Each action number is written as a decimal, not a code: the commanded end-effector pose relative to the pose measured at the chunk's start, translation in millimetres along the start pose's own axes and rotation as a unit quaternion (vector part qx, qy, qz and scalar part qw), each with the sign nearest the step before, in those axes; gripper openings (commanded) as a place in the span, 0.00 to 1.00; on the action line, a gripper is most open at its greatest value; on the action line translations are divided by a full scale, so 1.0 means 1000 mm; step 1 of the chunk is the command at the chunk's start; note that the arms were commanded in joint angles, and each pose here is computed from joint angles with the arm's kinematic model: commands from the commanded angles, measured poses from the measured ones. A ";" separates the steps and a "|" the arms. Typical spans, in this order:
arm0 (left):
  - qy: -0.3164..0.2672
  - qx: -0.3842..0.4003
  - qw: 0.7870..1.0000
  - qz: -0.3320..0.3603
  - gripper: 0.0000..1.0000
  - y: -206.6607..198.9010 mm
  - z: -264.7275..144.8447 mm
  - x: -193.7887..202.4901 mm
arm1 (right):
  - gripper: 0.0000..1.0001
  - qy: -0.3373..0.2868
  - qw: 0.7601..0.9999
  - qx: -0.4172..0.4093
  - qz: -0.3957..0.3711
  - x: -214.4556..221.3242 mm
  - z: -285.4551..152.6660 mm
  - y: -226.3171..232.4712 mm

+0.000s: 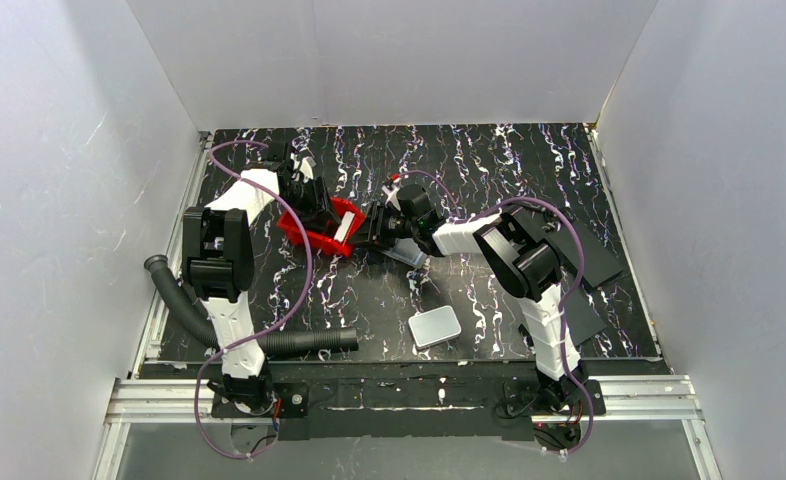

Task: Put the credit cards into the card holder
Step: Pick up the credit card from the storage box.

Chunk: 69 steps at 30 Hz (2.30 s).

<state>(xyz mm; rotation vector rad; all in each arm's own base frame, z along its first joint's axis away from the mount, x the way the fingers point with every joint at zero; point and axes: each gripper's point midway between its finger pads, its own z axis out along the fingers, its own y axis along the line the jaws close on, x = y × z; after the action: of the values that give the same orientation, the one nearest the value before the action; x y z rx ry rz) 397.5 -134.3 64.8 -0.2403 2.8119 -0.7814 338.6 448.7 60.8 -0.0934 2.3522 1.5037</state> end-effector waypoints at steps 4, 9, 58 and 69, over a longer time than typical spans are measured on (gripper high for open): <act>0.000 0.034 0.999 0.015 0.46 -0.019 -0.002 -0.005 | 0.42 -0.018 0.999 -0.040 -0.020 -0.012 -0.001 0.022; -0.002 0.019 1.000 0.016 0.47 -0.014 0.000 -0.004 | 0.42 -0.018 0.999 -0.041 -0.019 -0.013 -0.001 0.023; 0.018 0.054 0.998 0.025 0.59 -0.038 0.003 0.003 | 0.45 -0.011 0.999 -0.042 -0.031 -0.011 -0.007 0.023; -0.001 -0.074 0.996 0.057 0.32 -0.017 0.006 0.002 | 0.43 -0.017 0.999 -0.035 -0.024 -0.012 -0.013 0.019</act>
<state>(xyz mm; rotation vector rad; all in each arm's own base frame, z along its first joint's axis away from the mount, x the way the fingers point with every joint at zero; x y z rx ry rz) 400.7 -164.5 63.2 -0.1167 2.8386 -0.7018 337.0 443.5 59.5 -0.1090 2.3366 1.5323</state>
